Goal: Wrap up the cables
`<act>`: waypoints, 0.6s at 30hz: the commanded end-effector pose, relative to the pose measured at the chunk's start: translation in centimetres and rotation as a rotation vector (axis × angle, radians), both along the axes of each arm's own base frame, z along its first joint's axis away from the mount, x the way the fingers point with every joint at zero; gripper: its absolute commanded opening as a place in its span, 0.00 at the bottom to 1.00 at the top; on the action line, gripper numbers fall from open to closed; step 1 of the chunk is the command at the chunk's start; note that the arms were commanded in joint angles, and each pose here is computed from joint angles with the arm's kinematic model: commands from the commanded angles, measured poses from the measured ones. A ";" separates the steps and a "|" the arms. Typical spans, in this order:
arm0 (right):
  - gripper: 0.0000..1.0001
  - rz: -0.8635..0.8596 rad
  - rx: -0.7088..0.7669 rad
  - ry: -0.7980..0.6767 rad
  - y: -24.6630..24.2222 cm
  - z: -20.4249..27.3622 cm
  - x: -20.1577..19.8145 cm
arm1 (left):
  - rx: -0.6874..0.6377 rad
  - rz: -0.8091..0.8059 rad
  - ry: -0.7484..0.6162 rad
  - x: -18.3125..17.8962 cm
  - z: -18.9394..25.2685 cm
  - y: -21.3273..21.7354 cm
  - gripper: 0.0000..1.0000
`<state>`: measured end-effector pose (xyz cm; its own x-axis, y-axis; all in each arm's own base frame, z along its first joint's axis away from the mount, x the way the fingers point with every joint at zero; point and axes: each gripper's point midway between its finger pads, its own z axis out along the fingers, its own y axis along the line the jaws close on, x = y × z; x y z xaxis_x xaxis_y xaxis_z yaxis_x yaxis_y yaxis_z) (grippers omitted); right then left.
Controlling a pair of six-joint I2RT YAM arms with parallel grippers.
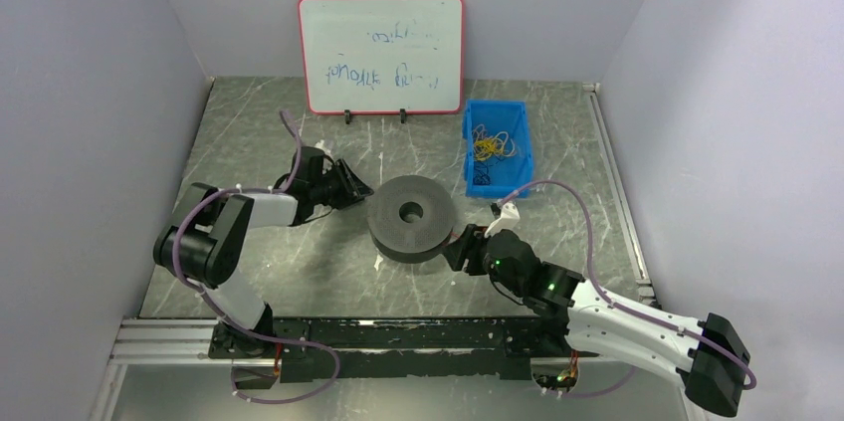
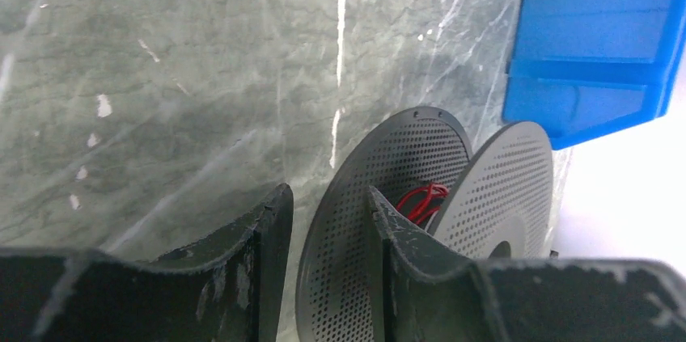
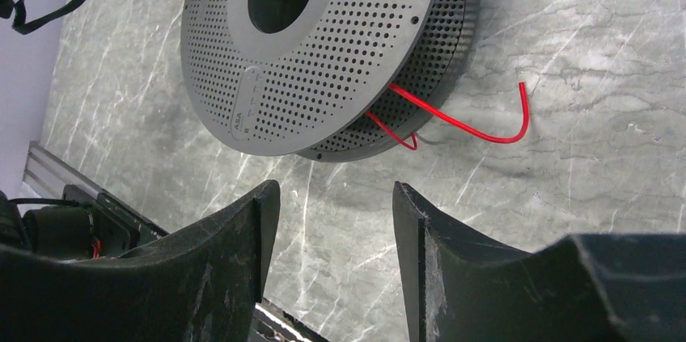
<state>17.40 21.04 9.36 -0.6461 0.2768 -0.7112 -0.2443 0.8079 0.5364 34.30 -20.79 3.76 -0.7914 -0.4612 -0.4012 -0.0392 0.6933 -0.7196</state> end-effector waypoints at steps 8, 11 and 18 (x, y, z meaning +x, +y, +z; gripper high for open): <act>0.57 -0.051 -0.029 -0.018 -0.7 0.6 1.0 | 0.117 0.058 -0.003 1.0 1.0 2.0 0.41; 0.57 -0.064 -0.047 -0.023 -0.9 0.6 1.2 | 0.148 0.081 0.001 1.1 1.4 2.6 0.41; 0.58 -0.119 -0.168 -0.058 -2.4 0.6 2.5 | 0.170 0.125 -0.038 1.5 3.7 3.4 0.50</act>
